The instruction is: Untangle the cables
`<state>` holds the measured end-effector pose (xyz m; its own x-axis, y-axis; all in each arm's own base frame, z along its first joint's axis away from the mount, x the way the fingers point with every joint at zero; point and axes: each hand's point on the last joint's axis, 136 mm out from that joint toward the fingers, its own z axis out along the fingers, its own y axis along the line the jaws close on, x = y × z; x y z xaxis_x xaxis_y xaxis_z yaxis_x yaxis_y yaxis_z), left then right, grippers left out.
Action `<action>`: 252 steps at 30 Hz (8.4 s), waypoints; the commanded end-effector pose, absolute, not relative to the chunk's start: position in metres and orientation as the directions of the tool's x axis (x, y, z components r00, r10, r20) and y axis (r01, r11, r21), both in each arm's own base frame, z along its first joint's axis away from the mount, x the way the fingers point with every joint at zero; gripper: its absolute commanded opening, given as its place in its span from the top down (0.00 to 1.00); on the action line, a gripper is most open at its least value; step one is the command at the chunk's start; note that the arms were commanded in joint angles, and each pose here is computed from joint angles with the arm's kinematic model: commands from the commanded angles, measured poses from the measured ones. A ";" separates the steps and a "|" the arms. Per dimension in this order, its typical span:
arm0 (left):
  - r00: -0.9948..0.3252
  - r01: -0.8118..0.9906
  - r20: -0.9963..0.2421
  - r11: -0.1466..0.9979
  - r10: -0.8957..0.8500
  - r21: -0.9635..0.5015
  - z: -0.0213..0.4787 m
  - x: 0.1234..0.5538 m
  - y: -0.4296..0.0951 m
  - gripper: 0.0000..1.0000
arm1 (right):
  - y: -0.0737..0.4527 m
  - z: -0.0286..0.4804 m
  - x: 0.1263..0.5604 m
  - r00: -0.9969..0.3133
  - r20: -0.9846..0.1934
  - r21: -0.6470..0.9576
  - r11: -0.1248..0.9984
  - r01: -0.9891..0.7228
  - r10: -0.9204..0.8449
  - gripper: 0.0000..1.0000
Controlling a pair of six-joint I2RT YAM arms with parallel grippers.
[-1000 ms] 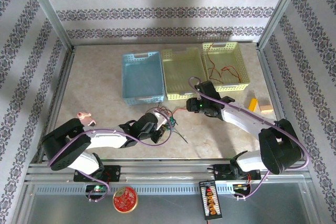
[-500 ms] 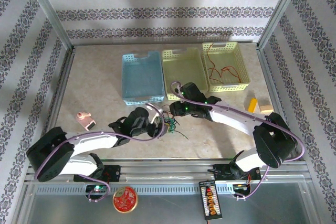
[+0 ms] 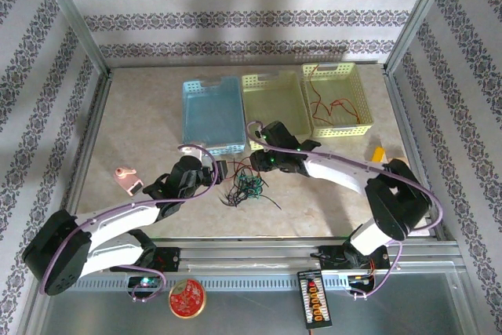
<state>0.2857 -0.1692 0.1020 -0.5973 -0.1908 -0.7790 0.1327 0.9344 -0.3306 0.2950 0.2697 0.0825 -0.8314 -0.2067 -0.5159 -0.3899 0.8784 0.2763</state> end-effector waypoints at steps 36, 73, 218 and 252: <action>-0.700 0.378 -0.703 0.900 0.125 -0.216 0.062 0.270 -0.226 0.01 | 0.216 0.197 0.322 -0.611 -0.792 0.183 0.951 -0.249 -0.008 1.00; -0.693 0.415 -0.695 0.895 0.193 -0.165 0.056 0.268 -0.240 0.01 | 0.005 0.332 0.467 -0.321 -0.941 -0.019 0.926 0.378 0.112 1.00; -0.501 0.681 -0.819 0.711 0.280 -0.173 0.058 0.322 -0.385 0.85 | 0.149 0.210 0.273 -0.658 -0.661 0.597 0.784 -0.170 0.360 1.00; -0.579 0.764 -0.679 0.590 0.452 -0.260 0.027 0.218 -0.297 1.00 | -0.012 0.250 0.267 -0.253 -0.839 0.389 0.855 0.343 0.483 1.00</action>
